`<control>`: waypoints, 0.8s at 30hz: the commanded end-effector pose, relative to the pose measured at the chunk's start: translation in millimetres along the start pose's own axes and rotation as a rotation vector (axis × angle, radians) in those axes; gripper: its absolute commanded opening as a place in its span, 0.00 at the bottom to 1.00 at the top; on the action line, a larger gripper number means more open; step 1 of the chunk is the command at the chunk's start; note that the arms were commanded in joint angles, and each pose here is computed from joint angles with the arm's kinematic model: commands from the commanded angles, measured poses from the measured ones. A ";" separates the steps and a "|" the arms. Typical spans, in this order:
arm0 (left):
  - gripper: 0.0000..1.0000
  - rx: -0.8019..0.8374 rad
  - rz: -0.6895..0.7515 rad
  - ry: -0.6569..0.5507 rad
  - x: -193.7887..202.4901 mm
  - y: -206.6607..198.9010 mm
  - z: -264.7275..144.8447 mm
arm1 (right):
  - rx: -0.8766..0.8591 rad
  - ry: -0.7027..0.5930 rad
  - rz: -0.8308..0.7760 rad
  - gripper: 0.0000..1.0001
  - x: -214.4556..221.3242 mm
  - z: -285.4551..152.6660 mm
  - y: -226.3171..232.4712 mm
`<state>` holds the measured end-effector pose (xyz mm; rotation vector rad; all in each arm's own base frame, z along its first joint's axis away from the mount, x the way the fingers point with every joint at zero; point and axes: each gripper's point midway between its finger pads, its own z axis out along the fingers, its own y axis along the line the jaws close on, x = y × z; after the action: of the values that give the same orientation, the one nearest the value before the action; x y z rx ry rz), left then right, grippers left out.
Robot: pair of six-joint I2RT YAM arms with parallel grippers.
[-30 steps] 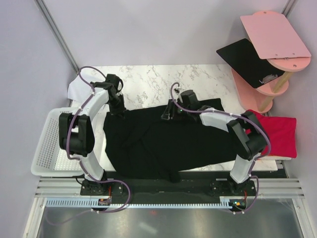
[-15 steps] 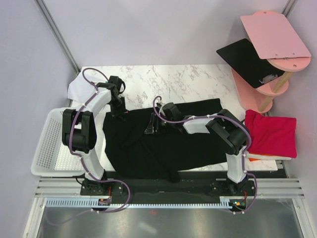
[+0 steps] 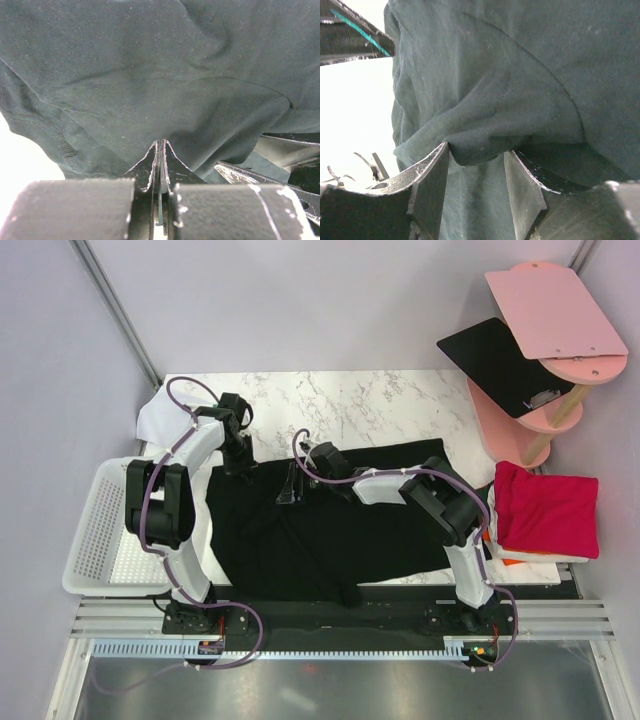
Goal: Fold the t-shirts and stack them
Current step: Fold the flattened tshirt in 1/3 of the way
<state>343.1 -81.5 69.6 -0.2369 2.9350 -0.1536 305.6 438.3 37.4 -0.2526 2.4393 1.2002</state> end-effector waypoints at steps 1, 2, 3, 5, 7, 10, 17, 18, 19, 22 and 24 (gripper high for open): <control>0.02 -0.018 0.041 -0.017 -6.9 1.6 3.1 | -0.020 -0.054 -0.019 0.55 -21.9 2.7 18.2; 0.02 -0.019 0.041 -0.014 -6.6 1.8 4.1 | -0.030 -0.064 -0.024 0.54 -25.7 1.5 22.5; 0.02 -0.035 0.042 -0.005 -5.1 4.2 7.8 | -0.034 -0.069 -0.029 0.54 -27.9 0.9 25.8; 0.02 -0.037 0.046 0.004 -3.4 3.9 10.6 | -0.044 -0.090 -0.040 0.54 -36.0 -3.0 34.0; 0.02 -0.043 0.049 0.014 -1.7 3.5 14.1 | -0.058 -0.105 -0.050 0.54 -41.0 -6.8 42.7; 0.02 -0.052 0.058 0.027 0.4 3.4 17.8 | -0.073 -0.123 -0.063 0.54 -47.0 -10.1 51.6; 0.02 -0.058 0.062 0.031 0.9 4.0 18.5 | -0.127 -0.148 -0.112 0.54 -50.6 -18.2 77.9; 0.02 -0.059 0.065 0.035 2.0 3.3 19.3 | -0.132 -0.154 -0.119 0.54 -51.1 -21.0 83.5; 0.02 -0.059 0.065 0.035 2.2 3.4 18.7 | -0.134 -0.155 -0.124 0.54 -51.4 -22.6 86.7; 0.02 -0.086 0.070 0.042 4.0 7.0 21.7 | -0.137 -0.142 -0.144 0.53 -51.5 -27.6 97.5; 0.02 -0.095 0.069 0.048 5.3 8.1 24.3 | -0.131 -0.129 -0.147 0.54 -50.3 -31.6 101.1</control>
<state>337.8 -81.4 46.6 -0.2076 3.0010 -0.0776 309.0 461.5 86.9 -0.3096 2.3241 1.2163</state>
